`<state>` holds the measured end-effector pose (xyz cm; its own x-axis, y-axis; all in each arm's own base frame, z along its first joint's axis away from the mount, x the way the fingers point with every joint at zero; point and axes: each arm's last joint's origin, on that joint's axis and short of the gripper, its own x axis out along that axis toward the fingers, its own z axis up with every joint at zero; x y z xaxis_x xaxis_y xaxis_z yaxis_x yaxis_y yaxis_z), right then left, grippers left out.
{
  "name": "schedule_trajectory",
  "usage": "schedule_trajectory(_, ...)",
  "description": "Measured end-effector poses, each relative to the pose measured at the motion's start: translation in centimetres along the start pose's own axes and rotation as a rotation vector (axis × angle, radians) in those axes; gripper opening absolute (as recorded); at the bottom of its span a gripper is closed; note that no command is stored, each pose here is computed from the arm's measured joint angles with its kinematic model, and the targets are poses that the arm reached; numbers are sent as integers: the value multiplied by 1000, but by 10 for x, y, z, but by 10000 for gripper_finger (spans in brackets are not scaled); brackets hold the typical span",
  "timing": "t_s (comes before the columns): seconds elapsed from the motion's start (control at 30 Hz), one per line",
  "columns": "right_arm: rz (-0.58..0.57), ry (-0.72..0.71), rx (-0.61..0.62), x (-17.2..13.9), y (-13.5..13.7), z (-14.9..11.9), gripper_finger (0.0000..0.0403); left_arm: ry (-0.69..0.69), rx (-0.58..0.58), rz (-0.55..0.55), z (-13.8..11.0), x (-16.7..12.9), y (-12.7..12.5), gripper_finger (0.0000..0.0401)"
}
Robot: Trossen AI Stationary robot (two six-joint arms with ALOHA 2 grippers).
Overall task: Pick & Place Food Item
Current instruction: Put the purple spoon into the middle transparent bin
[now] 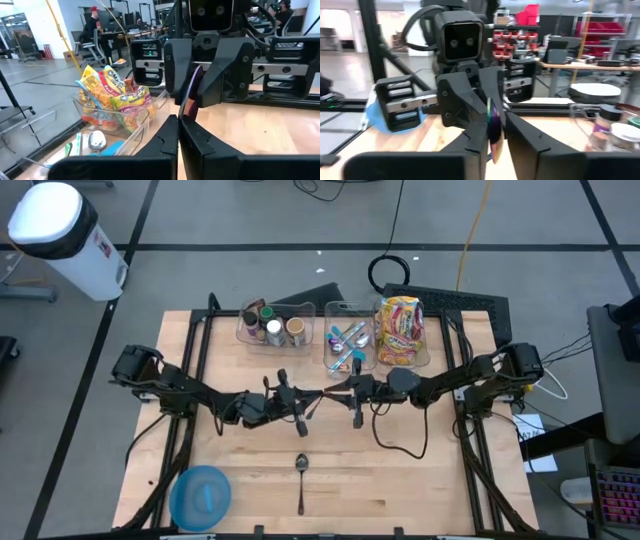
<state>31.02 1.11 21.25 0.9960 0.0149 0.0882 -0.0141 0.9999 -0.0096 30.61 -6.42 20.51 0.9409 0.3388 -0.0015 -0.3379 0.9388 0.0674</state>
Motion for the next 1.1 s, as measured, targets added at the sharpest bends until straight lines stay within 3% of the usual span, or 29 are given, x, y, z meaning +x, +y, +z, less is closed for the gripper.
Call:
schedule_trajectory(0.13,56,-2,-3,0,1,0,10,1,-21,-8,0,0,-1,16)
schedule_trajectory(0.4,83,12,10,0,-1,-1,4,13,-64,-37,0,-2,-2,30)
schedule_trajectory(0.5,134,11,43,-1,-4,0,2,-9,-48,-38,8,-9,-7,72)
schedule_trajectory(0.7,196,20,106,-6,-21,9,1,-57,-37,-1,30,-29,-14,202)
schedule_trajectory(0.9,105,-81,66,-26,-60,45,1,-30,-6,-11,32,-36,-17,295)
schedule_trajectory(1.1,-183,-63,21,-55,-112,63,1,27,-5,27,25,-30,-10,331)
